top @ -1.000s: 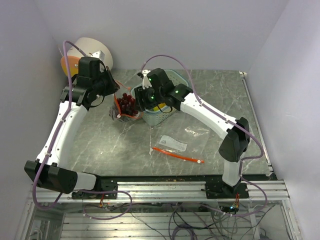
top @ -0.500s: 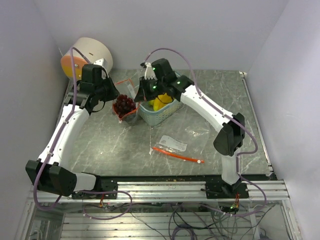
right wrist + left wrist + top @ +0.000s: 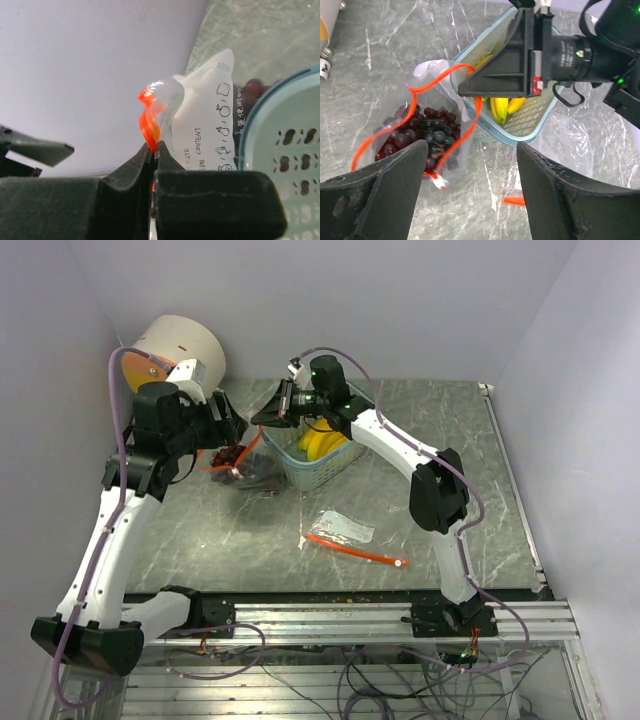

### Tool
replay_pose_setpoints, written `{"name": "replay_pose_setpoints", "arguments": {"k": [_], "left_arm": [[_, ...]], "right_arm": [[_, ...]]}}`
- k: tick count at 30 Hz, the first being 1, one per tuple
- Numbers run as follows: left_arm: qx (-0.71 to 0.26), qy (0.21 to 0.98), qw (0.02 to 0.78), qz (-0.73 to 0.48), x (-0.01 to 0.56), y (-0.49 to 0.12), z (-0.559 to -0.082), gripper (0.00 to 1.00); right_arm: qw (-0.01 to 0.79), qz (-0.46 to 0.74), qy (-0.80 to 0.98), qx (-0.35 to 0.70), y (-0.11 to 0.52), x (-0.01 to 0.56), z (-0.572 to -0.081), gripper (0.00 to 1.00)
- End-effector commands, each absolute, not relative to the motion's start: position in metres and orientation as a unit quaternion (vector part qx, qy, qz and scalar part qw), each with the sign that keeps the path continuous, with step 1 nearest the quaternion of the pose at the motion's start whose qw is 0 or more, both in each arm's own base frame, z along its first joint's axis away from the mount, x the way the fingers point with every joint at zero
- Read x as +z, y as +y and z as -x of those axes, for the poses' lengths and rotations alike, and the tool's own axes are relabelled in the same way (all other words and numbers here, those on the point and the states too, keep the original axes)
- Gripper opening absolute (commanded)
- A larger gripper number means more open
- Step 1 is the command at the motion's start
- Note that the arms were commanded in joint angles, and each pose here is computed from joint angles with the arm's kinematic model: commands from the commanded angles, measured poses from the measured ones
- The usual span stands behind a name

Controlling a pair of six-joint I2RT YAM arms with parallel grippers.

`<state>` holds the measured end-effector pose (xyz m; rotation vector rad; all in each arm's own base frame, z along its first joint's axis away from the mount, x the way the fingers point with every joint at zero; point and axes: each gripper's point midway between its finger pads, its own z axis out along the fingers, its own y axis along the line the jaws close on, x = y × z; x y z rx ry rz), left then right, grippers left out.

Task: Place the food in the zip-top bag and seal the zipper
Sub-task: Zip the zipper food storage bag at the center of the board.

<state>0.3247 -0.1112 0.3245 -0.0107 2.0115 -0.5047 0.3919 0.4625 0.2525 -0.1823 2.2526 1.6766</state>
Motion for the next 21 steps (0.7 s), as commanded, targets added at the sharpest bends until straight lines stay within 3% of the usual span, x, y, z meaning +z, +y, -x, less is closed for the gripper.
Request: {"name": "replay_pose_setpoints", "arguments": {"k": [1, 10, 21], "left_arm": [[-0.222, 0.815, 0.535, -0.011, 0.35, -0.111, -0.314, 0.77], [-0.213, 0.843, 0.493, 0.035, 0.318, -0.103, -0.299, 0.64], [-0.102, 0.841, 0.517, 0.12, 0.268, -0.062, -0.339, 0.61]], "right_arm": [[0.202, 0.026, 0.733, 0.649, 0.473, 0.312, -0.415, 0.0], [0.201, -0.028, 0.714, 0.67, 0.475, 0.313, -0.439, 0.0], [0.189, -0.024, 0.708, 0.68, 0.467, 0.312, -0.434, 0.0]]}}
